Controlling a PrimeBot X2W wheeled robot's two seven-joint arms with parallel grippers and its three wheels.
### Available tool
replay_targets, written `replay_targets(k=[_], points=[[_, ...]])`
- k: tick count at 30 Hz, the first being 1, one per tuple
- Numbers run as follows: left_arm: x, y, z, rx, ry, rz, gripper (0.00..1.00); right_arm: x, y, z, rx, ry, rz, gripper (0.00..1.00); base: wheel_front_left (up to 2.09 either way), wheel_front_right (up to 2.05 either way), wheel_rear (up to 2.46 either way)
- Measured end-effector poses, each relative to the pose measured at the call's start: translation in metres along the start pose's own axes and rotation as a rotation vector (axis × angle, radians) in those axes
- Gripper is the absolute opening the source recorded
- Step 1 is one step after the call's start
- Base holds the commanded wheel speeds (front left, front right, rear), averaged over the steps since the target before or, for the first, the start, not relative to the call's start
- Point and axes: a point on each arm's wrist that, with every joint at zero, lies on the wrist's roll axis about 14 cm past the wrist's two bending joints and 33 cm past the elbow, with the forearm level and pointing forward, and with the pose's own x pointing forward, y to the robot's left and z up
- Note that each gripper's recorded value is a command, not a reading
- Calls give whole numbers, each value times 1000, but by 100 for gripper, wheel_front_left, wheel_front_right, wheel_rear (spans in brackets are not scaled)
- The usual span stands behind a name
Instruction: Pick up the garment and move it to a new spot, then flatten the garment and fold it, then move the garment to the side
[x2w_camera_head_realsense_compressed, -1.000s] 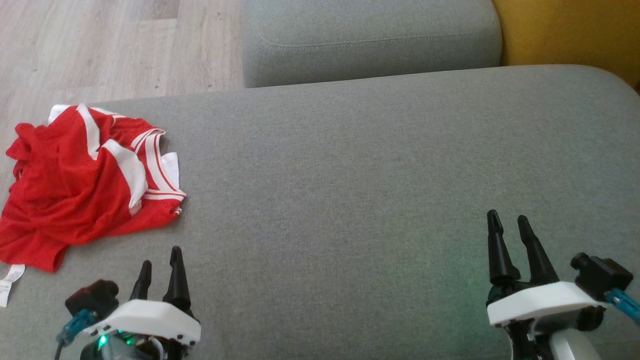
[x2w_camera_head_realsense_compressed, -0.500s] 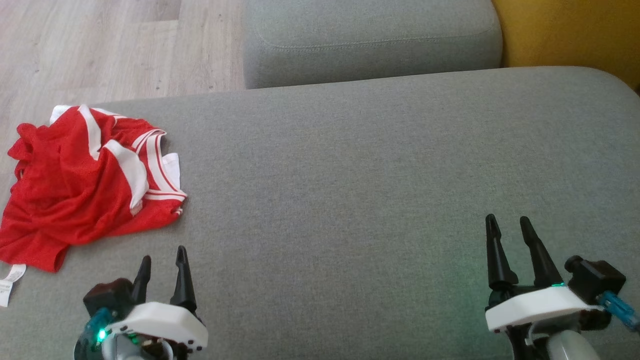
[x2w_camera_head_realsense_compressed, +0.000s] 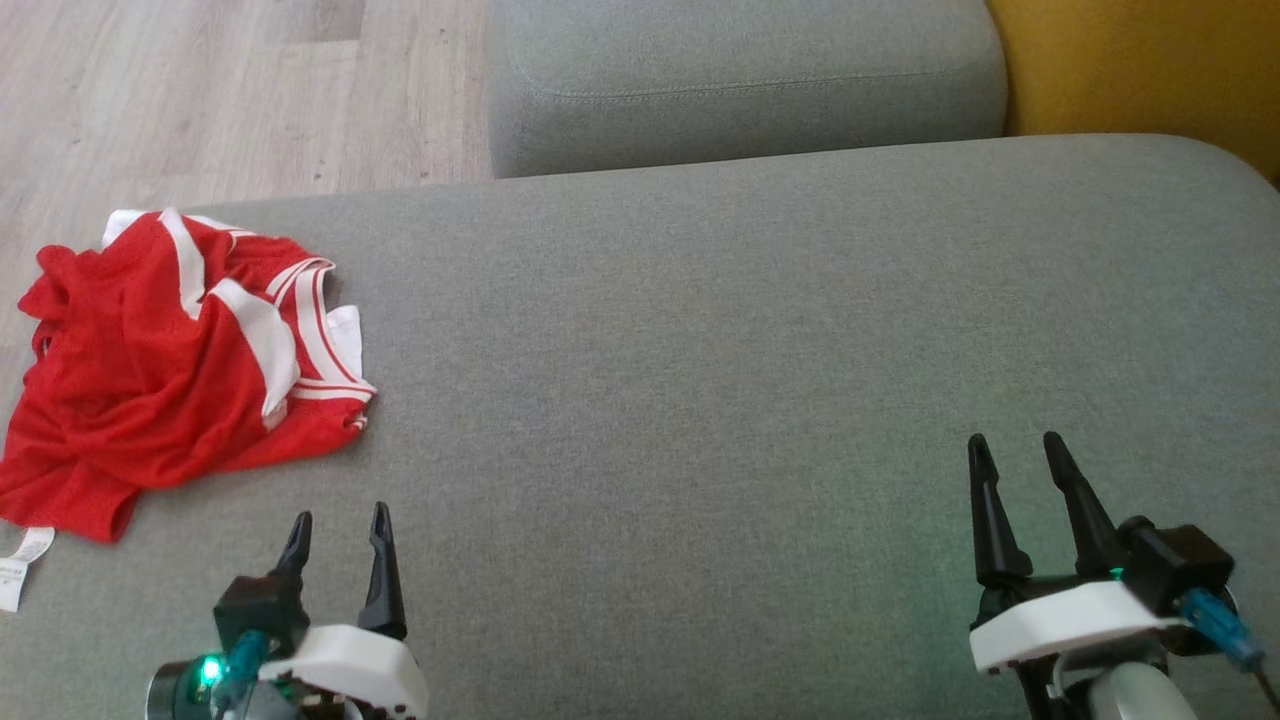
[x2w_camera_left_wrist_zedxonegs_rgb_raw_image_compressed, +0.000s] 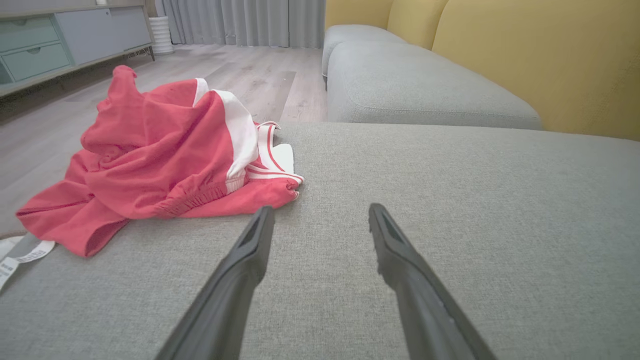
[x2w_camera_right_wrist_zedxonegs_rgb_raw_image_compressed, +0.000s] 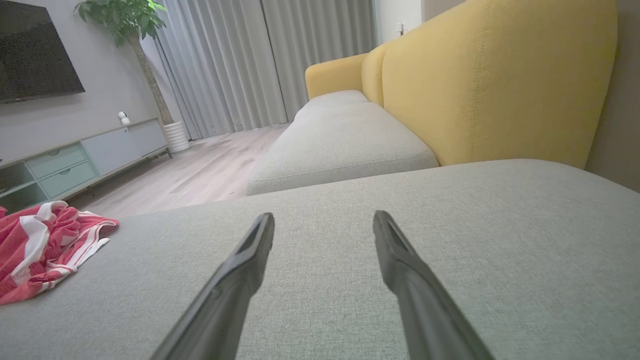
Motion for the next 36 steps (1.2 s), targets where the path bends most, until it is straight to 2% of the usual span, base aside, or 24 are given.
replay_targets(k=[11, 36], points=[[-1, -1, 8, 110, -51, -2, 100, 0, 3, -4, -67, 0, 18, 100, 0, 0, 0], [-2, 11, 4, 72, -34, 29, 100, -1, -8, -12, -44, 26, -18, 100, 0, 0, 0]])
